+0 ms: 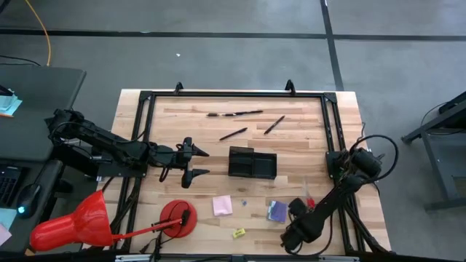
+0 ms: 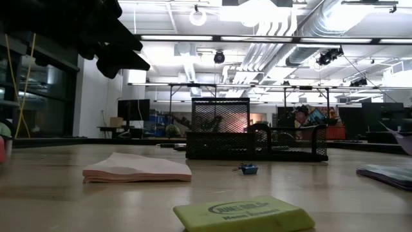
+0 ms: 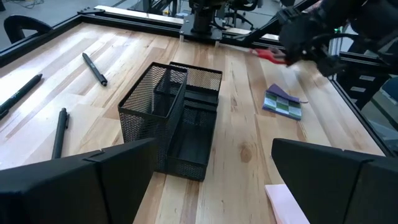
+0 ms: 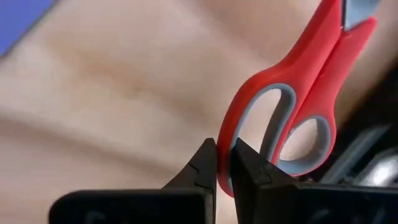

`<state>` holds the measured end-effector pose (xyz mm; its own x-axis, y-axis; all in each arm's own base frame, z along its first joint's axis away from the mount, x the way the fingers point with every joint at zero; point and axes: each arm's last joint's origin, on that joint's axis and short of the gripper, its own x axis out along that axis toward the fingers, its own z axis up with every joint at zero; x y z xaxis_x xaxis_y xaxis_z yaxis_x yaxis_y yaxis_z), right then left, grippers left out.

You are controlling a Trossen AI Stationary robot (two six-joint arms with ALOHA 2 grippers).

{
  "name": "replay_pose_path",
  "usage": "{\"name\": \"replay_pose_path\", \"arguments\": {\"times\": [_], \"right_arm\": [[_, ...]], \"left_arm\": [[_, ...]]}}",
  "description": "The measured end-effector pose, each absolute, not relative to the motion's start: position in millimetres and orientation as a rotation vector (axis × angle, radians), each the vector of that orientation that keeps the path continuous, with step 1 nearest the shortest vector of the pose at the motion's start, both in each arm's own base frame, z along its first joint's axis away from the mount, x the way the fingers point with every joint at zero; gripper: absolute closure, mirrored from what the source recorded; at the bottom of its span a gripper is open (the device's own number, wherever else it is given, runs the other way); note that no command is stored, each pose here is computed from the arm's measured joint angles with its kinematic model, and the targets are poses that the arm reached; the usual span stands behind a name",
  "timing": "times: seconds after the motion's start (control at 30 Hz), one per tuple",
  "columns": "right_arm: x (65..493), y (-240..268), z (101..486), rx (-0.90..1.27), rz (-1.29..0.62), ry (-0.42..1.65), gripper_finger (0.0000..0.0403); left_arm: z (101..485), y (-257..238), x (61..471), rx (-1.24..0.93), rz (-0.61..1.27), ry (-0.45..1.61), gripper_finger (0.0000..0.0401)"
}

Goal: Pick and place office supplies into organizer
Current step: Put the red scissor into the black desk organizer

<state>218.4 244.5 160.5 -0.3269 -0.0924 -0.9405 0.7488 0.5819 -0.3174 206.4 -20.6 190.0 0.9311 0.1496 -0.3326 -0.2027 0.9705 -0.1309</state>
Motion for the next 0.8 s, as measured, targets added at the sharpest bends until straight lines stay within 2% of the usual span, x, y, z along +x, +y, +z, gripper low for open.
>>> {"name": "replay_pose_path", "arguments": {"times": [0.07, 0.17, 0.3, 0.57, 0.8], "right_arm": [[225, 241, 169, 0.491, -0.907, 1.687, 0.0397], [228, 226, 181, 0.374, -0.969, 1.736, 0.0398], [239, 209, 197, 0.229, -0.962, 1.746, 0.0398], [271, 180, 206, 0.123, -0.747, 1.767, 0.0398], [287, 153, 207, 0.064, -0.701, 1.778, 0.0398]], "left_arm": [[190, -21, 206, -0.165, 0.181, 0.327, 0.0089], [190, -21, 206, -0.165, 0.181, 0.327, 0.0089], [190, -21, 206, -0.164, 0.182, 0.328, 0.0089], [188, -21, 206, -0.161, 0.184, 0.341, 0.0089], [187, -20, 205, -0.155, 0.187, 0.359, 0.0089]]}}
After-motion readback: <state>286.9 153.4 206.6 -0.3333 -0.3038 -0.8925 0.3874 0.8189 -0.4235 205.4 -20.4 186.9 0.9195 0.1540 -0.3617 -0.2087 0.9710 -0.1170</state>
